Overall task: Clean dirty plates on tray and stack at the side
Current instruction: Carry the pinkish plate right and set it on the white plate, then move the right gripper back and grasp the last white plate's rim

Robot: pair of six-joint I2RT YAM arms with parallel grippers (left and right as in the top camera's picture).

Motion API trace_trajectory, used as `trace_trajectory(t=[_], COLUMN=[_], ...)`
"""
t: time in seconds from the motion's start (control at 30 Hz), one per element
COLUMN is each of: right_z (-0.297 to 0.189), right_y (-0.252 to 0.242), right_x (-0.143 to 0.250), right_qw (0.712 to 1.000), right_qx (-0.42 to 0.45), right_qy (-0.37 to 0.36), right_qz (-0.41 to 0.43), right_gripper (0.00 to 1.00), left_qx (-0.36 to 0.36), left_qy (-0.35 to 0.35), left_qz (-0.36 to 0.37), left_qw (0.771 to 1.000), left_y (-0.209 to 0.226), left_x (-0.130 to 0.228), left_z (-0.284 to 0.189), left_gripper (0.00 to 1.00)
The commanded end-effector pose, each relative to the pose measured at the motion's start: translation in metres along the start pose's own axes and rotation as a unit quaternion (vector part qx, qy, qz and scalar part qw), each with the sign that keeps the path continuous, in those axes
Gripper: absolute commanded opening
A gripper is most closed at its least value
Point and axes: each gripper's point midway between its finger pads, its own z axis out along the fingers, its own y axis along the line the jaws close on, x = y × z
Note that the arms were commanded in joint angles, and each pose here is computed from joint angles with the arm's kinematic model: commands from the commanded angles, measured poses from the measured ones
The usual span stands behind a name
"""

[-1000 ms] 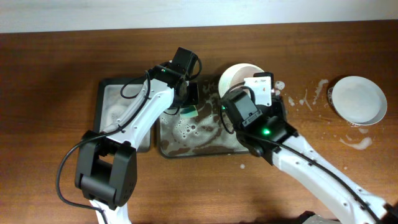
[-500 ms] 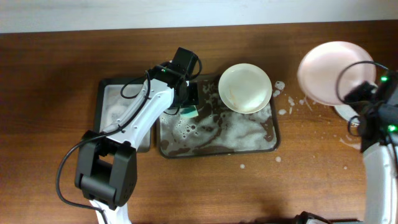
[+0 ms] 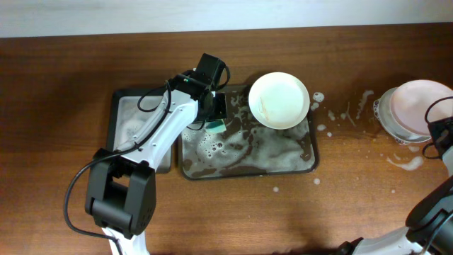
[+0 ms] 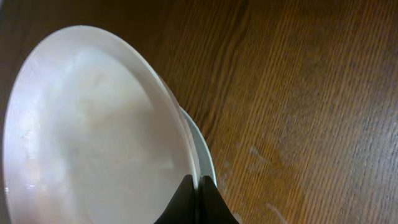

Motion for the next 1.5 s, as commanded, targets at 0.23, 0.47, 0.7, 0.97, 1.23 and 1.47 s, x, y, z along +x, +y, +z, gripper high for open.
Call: trace_trajectory(t=[0.23,0.47,0.7,0.97,1.23,1.47], right_z=[-0.004,-0.13,-0.161,-0.111,-0.106,-0.152], right_y=[0.021,0.151,0.195,0.157,0.155,0.133], right_x=[0.016,0.036,0.237,0.331,0.357,0.402], right_qw=[0.997,0.966,0.891,0.893,0.879,0.814], right_qx=[-0.06,-0.227,-0.223,-0.099,-0.101,-0.104], right_qy=[0.049,0.052,0.22,0.341,0.361,0.43], right_qz=[-0.007,-0.112,-0.328,-0.276,-0.296,-0.378], right_gripper=[0.4,0.4,0.39,0.21,0.09,0.22], left_qx=[0.004,0.004,0.003,0.003,0.002,0.002], left_qy=[0.003,0.004,0.006,0.005,0.004,0.004], left_qz=[0.005,0.006,0.006,0.006,0.005,0.005], left_qw=[1.0,1.0,1.0,1.0,1.0,1.0], left_y=[-0.001,-0.002,-0.001,-0.001,-0.001,-0.001], left_x=[0.001,0.001,0.002,0.002,0.002,0.002], left_z=[0.003,0.003,0.003,0.003,0.003,0.003], left_gripper=[0.01,0.01,0.01,0.01,0.01,0.01])
